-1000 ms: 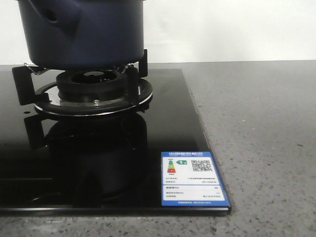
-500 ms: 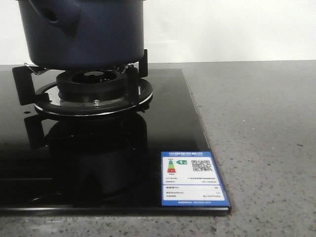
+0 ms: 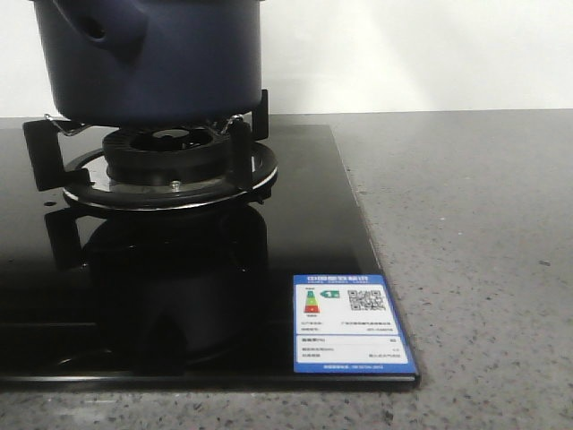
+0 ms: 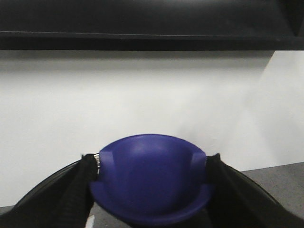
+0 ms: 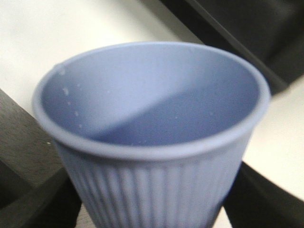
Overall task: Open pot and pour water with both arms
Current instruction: 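Carry the cup back above its spot on the counter with the right gripper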
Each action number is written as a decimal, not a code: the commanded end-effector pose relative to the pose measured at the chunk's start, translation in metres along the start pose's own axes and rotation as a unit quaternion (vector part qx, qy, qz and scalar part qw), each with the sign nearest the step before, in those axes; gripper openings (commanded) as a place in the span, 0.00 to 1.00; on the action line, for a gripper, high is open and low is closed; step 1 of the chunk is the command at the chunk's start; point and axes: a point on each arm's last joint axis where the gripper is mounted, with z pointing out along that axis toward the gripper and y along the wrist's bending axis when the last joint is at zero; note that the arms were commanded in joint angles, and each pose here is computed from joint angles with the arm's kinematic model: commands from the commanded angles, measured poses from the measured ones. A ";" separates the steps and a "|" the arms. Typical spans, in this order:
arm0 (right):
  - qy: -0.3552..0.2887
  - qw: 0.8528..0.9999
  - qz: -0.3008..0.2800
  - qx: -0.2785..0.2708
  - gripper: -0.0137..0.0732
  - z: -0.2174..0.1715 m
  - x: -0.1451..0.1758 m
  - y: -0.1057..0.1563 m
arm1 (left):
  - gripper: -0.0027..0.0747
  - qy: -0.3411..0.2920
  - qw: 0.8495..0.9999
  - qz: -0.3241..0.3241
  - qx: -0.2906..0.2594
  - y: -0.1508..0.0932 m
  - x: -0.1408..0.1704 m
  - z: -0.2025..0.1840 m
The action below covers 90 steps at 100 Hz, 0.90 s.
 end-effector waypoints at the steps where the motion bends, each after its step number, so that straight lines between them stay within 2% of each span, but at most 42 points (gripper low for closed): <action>1: -0.021 0.995 0.098 0.012 0.61 -0.025 -0.003 -0.032 | 0.56 -0.077 0.997 -0.003 -0.022 0.004 -0.027 -0.011; 19: -0.012 0.976 0.219 0.011 0.61 -0.046 0.044 -0.048 | 0.56 -0.077 0.997 -0.003 -0.022 0.004 -0.027 -0.011; 40: 0.002 0.950 0.311 -0.004 0.61 -0.057 0.108 -0.053 | 0.56 -0.077 0.997 -0.003 -0.022 0.004 -0.027 -0.011; 55: 0.021 0.943 0.332 -0.012 0.61 -0.055 0.139 -0.052 | 0.56 -0.077 0.997 -0.003 -0.022 0.004 -0.027 -0.011; 90: 0.023 0.934 0.347 -0.076 0.55 -0.029 0.170 -0.044 | 0.56 -0.077 0.997 -0.003 -0.022 0.004 -0.027 -0.011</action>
